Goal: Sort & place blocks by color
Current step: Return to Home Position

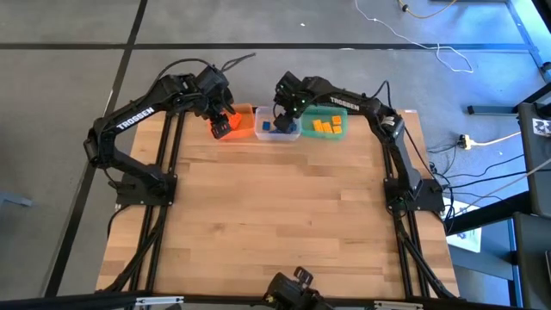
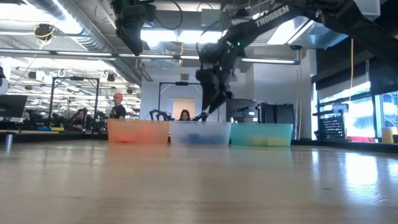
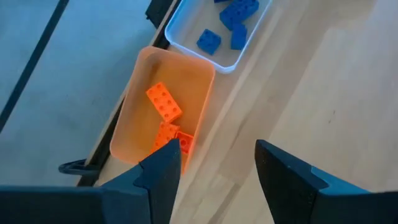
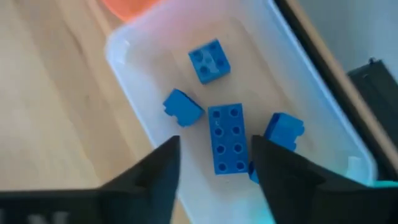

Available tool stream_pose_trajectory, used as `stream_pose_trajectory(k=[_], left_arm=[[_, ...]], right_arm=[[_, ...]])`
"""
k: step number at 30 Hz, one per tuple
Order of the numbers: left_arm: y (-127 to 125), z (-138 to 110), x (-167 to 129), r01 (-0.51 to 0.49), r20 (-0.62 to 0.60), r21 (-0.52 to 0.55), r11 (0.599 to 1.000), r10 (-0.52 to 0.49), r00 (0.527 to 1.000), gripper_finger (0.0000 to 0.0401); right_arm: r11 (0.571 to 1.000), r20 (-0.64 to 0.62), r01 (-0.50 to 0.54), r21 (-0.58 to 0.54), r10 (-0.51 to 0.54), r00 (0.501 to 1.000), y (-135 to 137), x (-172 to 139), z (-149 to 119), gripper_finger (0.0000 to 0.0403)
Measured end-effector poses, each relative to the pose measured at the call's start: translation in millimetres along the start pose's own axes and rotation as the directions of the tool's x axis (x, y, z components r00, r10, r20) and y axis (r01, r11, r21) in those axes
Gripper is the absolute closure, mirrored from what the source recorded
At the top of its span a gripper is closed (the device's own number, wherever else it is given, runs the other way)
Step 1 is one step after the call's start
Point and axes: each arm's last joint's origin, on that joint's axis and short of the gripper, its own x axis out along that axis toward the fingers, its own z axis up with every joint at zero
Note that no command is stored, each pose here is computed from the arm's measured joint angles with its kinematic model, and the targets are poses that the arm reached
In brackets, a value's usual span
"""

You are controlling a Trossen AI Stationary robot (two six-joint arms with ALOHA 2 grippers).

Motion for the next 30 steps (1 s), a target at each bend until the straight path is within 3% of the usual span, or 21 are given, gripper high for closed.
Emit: stream_pose_trajectory(k=[7,9,15,21,25,30], left_arm=[[0.4,-5.3,-0.1,-0.022,-0.056,0.040,0.999,0.024,0.998,0.0274],[0.1,-6.9,-0.3,-0.018,-0.073,0.048,0.999,0.022,0.997,0.0305],[-0.6,-12.1,-10.0,0.022,-0.060,0.089,0.996,-0.016,0.998,0.0393],[1.7,-32.6,-55.4,0.000,0.078,0.076,0.997,-0.006,0.997,0.0398],[2.8,-54.5,-89.9,-0.009,0.186,0.011,1.000,0.006,0.983,0.0399],[1.5,-95.6,-120.2,-0.006,0.292,-0.056,0.998,0.022,0.956,0.0400]], right_arm=[[0.995,0.038,-0.007,-0.097,0.011,0.999,22.7,-48.3,20.4,0.0362],[0.992,0.045,-0.009,-0.130,0.015,0.999,28.6,-62.0,23.6,0.0391],[0.974,0.042,0.049,-0.220,-0.041,0.998,50.3,-99.4,23.6,0.0400],[0.967,0.049,0.069,-0.244,-0.059,0.997,69.9,-146.0,3.6,0.0401],[0.968,0.089,0.078,-0.240,-0.058,0.994,83.4,-180.6,-9.3,0.0401],[0.958,0.097,0.232,-0.167,-0.218,0.971,92.2,-223.6,-35.7,0.0402]])
